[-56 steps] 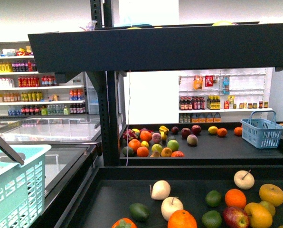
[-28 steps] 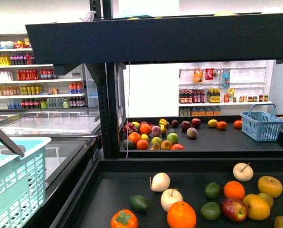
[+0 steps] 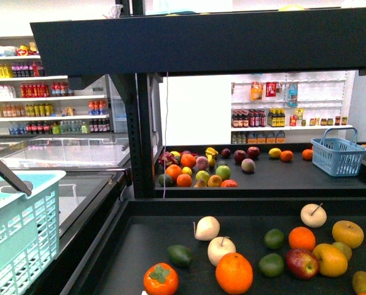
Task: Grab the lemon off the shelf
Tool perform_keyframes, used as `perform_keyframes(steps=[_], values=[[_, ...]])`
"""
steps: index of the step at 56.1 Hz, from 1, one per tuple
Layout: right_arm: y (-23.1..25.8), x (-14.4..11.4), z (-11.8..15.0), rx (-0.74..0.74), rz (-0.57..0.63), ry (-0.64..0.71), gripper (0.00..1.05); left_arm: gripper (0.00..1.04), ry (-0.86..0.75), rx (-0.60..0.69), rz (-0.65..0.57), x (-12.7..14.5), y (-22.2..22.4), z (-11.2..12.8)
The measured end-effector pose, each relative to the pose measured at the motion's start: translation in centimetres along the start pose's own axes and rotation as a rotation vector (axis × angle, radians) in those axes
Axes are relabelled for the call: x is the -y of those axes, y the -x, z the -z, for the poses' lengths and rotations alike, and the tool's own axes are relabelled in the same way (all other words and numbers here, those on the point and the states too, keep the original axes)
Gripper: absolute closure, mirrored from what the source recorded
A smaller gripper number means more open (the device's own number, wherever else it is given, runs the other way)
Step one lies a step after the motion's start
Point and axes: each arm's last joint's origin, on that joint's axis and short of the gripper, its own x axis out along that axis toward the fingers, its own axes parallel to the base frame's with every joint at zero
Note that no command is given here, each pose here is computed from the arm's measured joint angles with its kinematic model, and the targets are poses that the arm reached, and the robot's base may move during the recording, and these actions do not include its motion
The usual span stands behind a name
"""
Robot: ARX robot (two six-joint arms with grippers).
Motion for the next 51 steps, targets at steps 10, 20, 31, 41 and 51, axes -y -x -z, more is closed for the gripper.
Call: perform_keyframes(steps=[10,20,31,41,51], values=[[0.0,0.0,0.0,0.000,0.000,0.000,0.07,0.08,-0.005,0.010,0.004,0.0,-0.8,0.3],[0.0,0.0,0.0,0.000,0.000,0.000,0.07,0.35,-0.003,0.034,-0.024,-0.4,-0.8,0.2],[0.0,0.0,0.0,0.000,0.000,0.000,0.07,0.71,-0.020,0.037,-0.060,-0.7,-0.5,0.3],[0.0,0.0,0.0,0.000,0.000,0.000,0.07,0.88,-0.034,0.001,-0.083,0.0,0.7,1.2],[0.0,0.0,0.0,0.000,0.000,0.000,0.07,0.90,-0.165,-0.069,-0.072,1.4,1.9,2.6]])
